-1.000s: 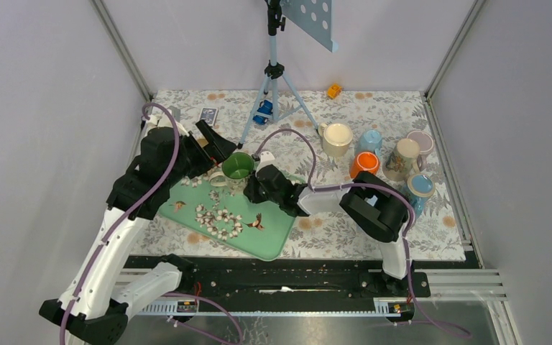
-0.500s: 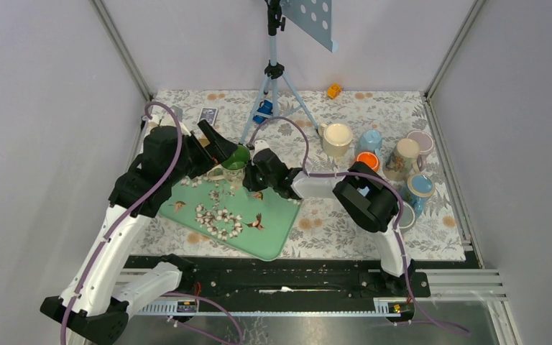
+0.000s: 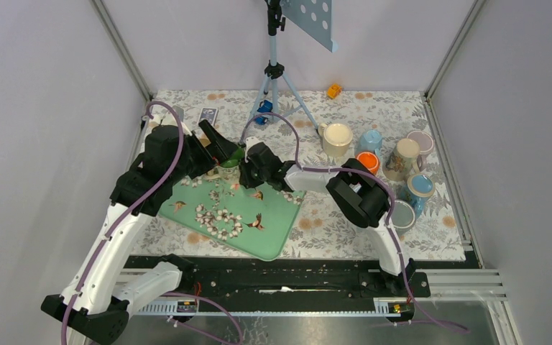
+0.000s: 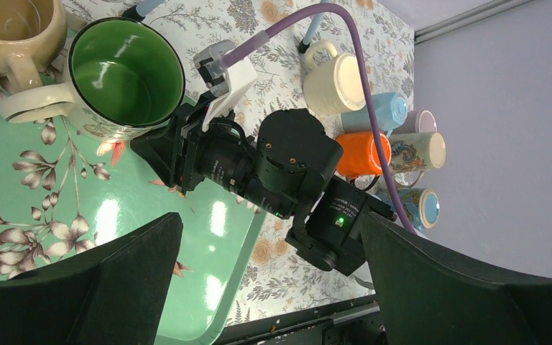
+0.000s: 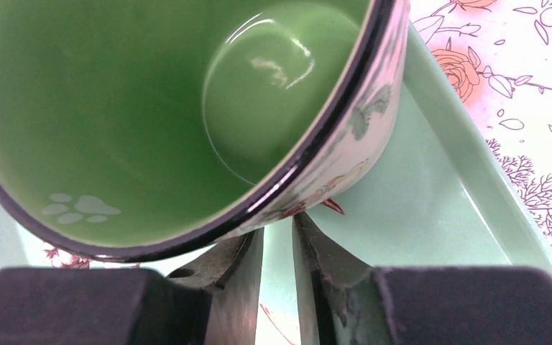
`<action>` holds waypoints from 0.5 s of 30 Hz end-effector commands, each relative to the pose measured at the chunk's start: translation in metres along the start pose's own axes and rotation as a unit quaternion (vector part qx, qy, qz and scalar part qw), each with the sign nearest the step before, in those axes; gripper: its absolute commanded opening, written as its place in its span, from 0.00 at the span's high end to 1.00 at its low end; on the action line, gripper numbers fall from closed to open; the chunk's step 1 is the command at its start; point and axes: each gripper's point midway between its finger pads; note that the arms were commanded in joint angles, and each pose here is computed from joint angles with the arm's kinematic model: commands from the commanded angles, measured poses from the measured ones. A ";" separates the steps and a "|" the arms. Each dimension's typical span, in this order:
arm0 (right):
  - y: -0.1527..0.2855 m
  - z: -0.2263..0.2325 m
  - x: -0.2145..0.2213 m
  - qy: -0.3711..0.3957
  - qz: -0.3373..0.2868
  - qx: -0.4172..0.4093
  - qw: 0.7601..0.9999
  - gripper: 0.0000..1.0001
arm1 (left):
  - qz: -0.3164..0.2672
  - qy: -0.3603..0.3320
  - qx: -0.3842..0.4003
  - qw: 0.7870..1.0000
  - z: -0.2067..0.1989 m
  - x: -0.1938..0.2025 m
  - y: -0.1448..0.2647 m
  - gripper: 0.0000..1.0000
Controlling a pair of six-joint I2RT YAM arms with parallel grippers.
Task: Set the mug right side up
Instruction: Place the cup on the tray.
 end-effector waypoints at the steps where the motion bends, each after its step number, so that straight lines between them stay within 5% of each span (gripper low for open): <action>1: -0.006 -0.013 -0.022 0.018 -0.022 0.008 1.000 0.71 | -0.015 -0.005 0.035 0.999 -0.020 -0.011 0.009 0.01; 15: -0.009 -0.025 -0.033 0.024 -0.025 0.015 0.999 0.69 | -0.009 -0.003 0.034 0.999 -0.017 -0.007 0.008 0.01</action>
Point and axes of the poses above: each gripper's point midway between its finger pads, its own y axis back along the fingers, its own z axis along the line the jaws close on, x = y × z, and after that the axes turned 15 degrees about y, right-handed
